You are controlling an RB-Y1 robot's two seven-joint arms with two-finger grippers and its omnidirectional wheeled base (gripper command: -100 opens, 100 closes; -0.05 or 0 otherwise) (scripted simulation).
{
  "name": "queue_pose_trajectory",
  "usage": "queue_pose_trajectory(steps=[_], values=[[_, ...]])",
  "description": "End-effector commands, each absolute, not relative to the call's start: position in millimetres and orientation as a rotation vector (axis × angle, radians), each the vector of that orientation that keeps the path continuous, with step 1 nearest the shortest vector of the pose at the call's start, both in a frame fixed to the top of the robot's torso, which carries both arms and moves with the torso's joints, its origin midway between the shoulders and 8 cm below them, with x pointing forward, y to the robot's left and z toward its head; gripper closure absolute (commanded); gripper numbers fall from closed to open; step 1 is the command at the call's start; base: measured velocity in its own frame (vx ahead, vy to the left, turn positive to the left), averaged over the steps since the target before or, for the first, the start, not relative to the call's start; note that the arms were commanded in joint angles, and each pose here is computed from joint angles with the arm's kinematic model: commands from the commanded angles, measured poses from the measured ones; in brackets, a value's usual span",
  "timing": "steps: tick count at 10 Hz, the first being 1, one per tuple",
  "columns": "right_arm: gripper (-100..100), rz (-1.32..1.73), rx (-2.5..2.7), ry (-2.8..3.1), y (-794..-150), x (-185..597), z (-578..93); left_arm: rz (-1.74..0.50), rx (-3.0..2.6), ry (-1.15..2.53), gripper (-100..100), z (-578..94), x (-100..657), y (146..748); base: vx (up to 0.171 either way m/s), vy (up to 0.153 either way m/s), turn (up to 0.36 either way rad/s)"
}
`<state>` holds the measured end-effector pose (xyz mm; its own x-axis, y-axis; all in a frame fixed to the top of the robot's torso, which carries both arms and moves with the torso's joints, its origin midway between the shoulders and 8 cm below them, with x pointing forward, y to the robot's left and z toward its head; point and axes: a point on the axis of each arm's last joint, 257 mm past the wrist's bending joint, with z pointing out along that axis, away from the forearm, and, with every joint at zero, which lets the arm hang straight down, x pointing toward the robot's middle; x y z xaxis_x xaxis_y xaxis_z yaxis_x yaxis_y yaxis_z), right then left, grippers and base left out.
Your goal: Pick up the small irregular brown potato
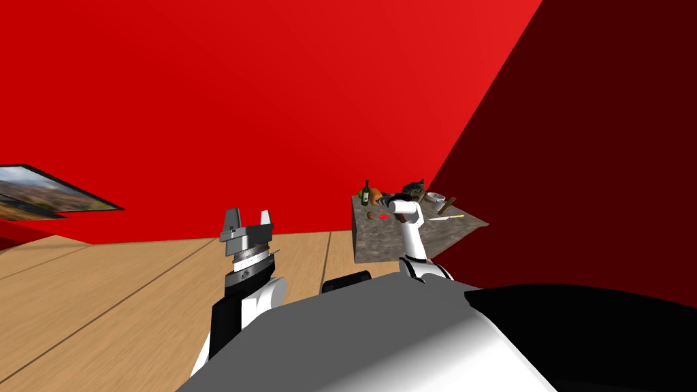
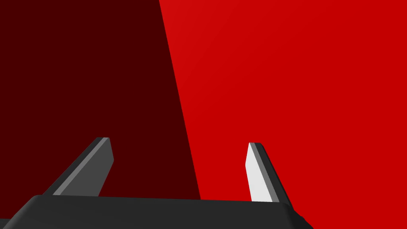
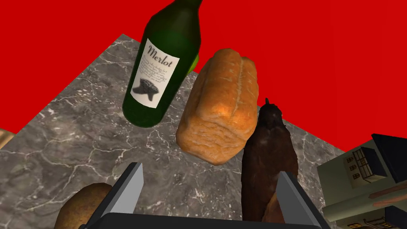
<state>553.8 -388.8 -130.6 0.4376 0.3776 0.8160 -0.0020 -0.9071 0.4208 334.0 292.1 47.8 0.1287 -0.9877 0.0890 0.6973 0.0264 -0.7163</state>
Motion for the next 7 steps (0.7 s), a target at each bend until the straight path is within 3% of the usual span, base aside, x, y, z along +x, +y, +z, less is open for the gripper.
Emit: queue_pose_trajectory(steps=[1, 7], values=[[-100, 1.425, 2.398, 0.290, -388.8, 551.0, -143.2, -1.392, -0.719, 0.509, 0, 47.8, 334.0, 292.1, 0.026, -0.016, 0.070], [-100, 1.283, 2.654, 0.109, -383.0, 540.2, -188.1, -1.392, -0.719, 0.509, 0, 47.8, 334.0, 292.1, 0.028, -0.019, 0.072]])
